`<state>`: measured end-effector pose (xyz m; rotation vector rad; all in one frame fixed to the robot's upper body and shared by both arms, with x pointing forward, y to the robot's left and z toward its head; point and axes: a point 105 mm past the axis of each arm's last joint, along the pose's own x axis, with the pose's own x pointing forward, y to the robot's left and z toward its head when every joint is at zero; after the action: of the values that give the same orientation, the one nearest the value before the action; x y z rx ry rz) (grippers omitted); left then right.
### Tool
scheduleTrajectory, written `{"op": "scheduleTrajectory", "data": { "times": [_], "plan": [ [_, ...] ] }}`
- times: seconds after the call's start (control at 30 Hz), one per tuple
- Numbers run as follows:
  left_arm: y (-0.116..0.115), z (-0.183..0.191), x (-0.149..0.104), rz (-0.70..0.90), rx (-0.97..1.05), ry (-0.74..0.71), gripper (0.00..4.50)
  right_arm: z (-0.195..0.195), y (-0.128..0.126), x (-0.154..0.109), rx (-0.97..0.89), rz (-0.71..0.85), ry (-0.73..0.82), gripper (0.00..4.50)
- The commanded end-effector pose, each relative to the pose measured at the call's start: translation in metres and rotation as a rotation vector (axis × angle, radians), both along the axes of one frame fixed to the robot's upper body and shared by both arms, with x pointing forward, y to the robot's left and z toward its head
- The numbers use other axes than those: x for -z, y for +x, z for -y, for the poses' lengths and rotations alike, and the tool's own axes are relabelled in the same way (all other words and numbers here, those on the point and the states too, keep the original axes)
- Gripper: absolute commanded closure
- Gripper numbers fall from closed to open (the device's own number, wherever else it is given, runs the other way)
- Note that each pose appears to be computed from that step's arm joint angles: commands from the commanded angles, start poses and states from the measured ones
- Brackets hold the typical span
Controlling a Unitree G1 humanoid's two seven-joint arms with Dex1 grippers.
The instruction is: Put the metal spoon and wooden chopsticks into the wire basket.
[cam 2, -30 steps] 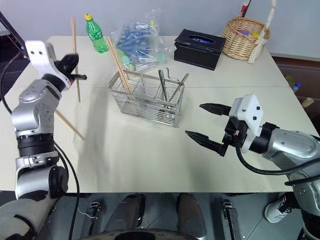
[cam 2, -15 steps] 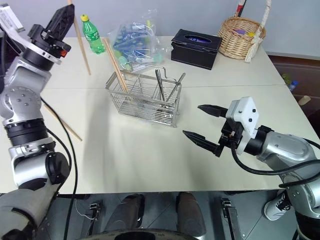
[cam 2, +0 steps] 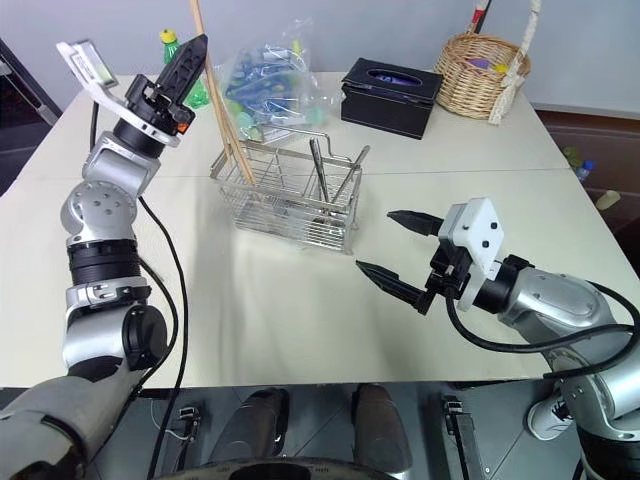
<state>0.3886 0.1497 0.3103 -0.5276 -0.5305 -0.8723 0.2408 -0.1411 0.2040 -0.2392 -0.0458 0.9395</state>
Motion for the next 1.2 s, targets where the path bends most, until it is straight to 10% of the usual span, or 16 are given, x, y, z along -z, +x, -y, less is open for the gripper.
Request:
{"op": "scheduleTrajectory", "data": {
  "times": [0.03, 0.67, 0.97, 1.2],
  "plan": [
    [-0.002, 0.005, -0.011, 0.060, -0.034, -0.014, 4.47, -0.003, -0.006, -0.008, -0.011, 0.047, 0.003, 0.00],
    [-0.003, 0.025, 0.024, 0.025, -0.071, 0.097, 4.47, -0.003, -0.002, -0.012, -0.003, 0.058, 0.012, 0.00],
    [-0.005, 0.022, 0.034, 0.007, -0.099, 0.123, 0.14, -0.002, -0.001, -0.013, -0.001, 0.061, 0.012, 0.00],
    [-0.021, 0.011, -0.004, 0.072, -0.061, 0.032, 0.06, -0.004, -0.001, -0.012, -0.022, 0.054, 0.011, 0.00]
  ]
}}
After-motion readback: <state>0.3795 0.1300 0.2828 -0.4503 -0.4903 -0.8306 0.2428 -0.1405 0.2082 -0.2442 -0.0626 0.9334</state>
